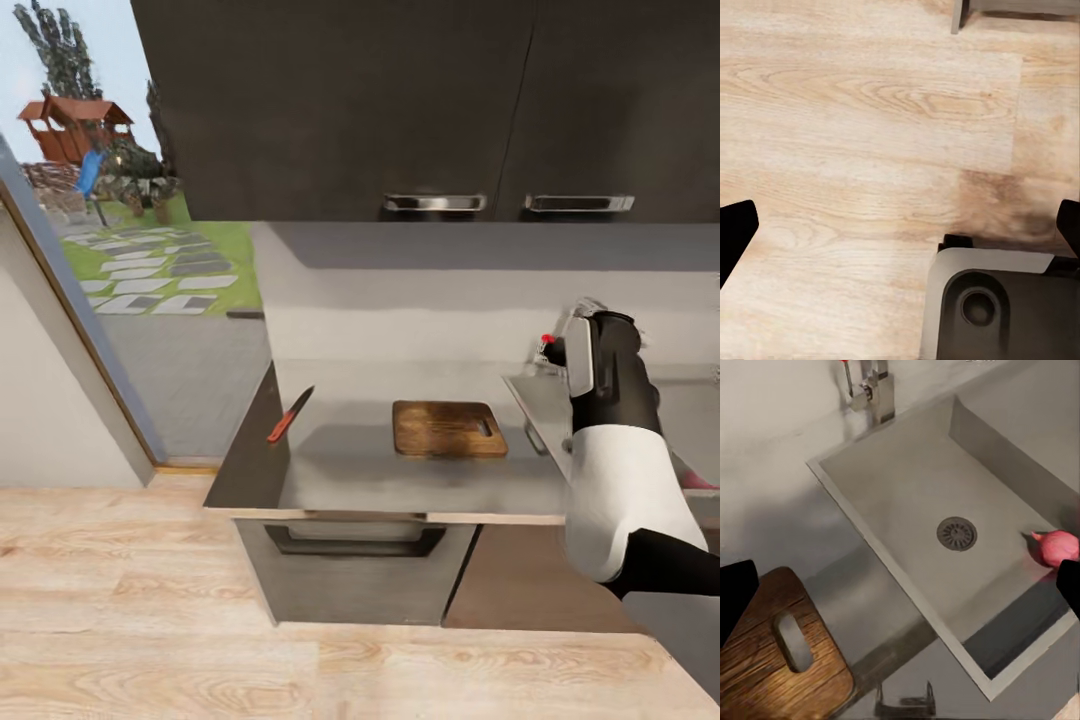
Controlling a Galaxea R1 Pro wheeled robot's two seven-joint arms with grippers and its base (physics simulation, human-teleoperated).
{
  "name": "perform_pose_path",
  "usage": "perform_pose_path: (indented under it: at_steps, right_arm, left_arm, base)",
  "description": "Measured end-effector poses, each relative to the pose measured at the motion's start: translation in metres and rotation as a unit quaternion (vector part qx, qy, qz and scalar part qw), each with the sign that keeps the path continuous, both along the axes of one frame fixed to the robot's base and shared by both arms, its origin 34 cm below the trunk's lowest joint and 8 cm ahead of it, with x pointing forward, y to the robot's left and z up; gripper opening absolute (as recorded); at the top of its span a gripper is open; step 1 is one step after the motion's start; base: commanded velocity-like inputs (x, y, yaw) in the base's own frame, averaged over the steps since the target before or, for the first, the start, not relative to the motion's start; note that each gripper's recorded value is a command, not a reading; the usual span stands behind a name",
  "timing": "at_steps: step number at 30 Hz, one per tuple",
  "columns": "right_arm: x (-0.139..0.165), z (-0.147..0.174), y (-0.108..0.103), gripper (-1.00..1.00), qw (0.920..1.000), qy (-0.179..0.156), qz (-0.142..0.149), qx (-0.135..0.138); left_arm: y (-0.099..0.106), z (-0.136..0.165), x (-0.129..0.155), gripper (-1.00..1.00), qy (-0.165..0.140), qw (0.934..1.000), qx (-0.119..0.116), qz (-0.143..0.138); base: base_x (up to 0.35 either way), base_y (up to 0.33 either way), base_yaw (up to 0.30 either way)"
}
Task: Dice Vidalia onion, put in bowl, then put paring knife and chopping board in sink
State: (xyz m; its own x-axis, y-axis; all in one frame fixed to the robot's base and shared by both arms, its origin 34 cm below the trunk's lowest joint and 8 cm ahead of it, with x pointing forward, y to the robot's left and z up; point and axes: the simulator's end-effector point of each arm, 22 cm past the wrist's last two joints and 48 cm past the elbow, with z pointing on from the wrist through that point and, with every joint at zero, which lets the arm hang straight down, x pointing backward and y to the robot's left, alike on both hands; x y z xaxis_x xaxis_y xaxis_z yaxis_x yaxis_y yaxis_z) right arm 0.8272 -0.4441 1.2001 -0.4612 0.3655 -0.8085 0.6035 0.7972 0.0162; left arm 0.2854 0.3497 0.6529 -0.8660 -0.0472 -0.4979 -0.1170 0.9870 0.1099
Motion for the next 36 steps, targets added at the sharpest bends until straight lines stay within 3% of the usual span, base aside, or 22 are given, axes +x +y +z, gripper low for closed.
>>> perform_pose_path:
  at_steps: [7, 14, 36]
  right_arm:
    - [0.005, 0.003, -0.013, 1.00, 0.9997, -0.012, 0.022, 0.006]
    - [0.010, -0.005, -0.004, 1.00, 0.9991, 0.005, 0.040, -0.010]
    - [0.010, -0.036, 0.003, 1.00, 0.9977, 0.045, 0.050, -0.008]
  left_arm:
    - [0.000, 0.000, -0.001, 1.00, 0.001, 1.0000, 0.000, 0.000]
    - [0.000, 0.000, 0.000, 1.00, 0.001, 1.0000, 0.000, 0.000]
    - [0.000, 0.000, -0.001, 1.00, 0.001, 1.0000, 0.000, 0.000]
  base:
    - [-0.337, 0.000, 0.000]
    - [-0.337, 0.000, 0.000]
    - [-0.337, 0.000, 0.000]
